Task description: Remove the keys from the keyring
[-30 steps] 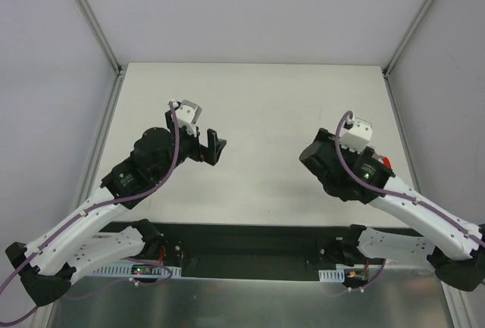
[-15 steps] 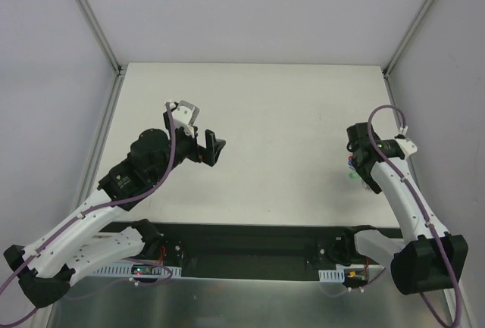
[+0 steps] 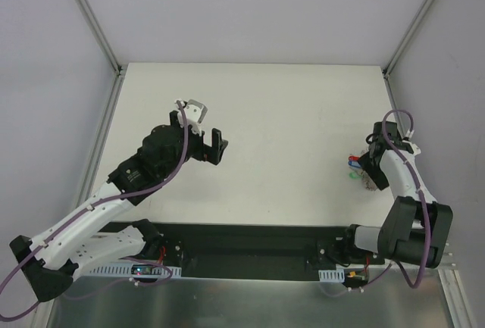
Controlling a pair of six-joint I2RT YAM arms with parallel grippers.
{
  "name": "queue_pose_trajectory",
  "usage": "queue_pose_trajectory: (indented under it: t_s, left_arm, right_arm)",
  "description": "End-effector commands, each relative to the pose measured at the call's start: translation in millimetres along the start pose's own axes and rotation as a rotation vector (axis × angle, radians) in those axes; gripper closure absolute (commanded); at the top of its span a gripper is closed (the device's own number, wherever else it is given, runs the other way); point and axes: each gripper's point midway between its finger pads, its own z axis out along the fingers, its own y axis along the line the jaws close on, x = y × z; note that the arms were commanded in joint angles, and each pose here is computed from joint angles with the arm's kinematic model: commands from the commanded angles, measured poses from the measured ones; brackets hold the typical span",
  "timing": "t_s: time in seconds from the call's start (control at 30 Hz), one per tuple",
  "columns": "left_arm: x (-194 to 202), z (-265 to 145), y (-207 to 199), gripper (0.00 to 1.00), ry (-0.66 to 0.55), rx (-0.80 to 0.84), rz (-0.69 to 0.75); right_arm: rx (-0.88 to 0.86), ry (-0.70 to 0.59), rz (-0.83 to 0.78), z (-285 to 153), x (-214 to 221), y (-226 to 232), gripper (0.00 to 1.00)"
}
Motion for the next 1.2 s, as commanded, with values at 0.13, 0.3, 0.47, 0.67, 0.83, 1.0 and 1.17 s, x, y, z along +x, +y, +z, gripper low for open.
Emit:
queue_pose_trajectory:
  t_s: [0.13, 0.3, 0.47, 0.67, 0.83, 1.0, 1.17]
  left_arm:
    - [-2, 4, 18, 0.01, -0.027, -0.099, 0.061]
    - [-5, 0, 23, 0.01, -0.052, -0.119, 0.067]
    - [-6, 1, 22, 0.01, -0.051, -0.11, 0.078]
    - [-8, -2, 11, 0.01, -0.058, -0.045, 0.072]
    - [-14, -9, 5, 0.01, -0.083, -0.012, 0.058]
    - [-18, -15, 6, 0.01, -0.104, -0.017, 0.046]
    - [-21, -18, 5, 0.01, -0.118, -0.008, 0.036]
  right_arm:
    - [-0.236, 0.049, -0.178, 22, -4, 48, 0.25]
    - [-0.292, 0.052, -0.183, 29, -14, 61, 0.24]
    - [-0.245, 0.109, -0.228, 48, -13, 65, 0.3]
    - [-0.253, 0.136, -0.276, 59, -12, 73, 0.48]
    - [-0.344, 0.165, -0.34, 50, -3, 86, 0.57]
    - [-0.478, 0.173, -0.46, 20, 18, 116, 0.6]
    - [-0.582, 0.191, -0.569, -11, 55, 146, 0.61]
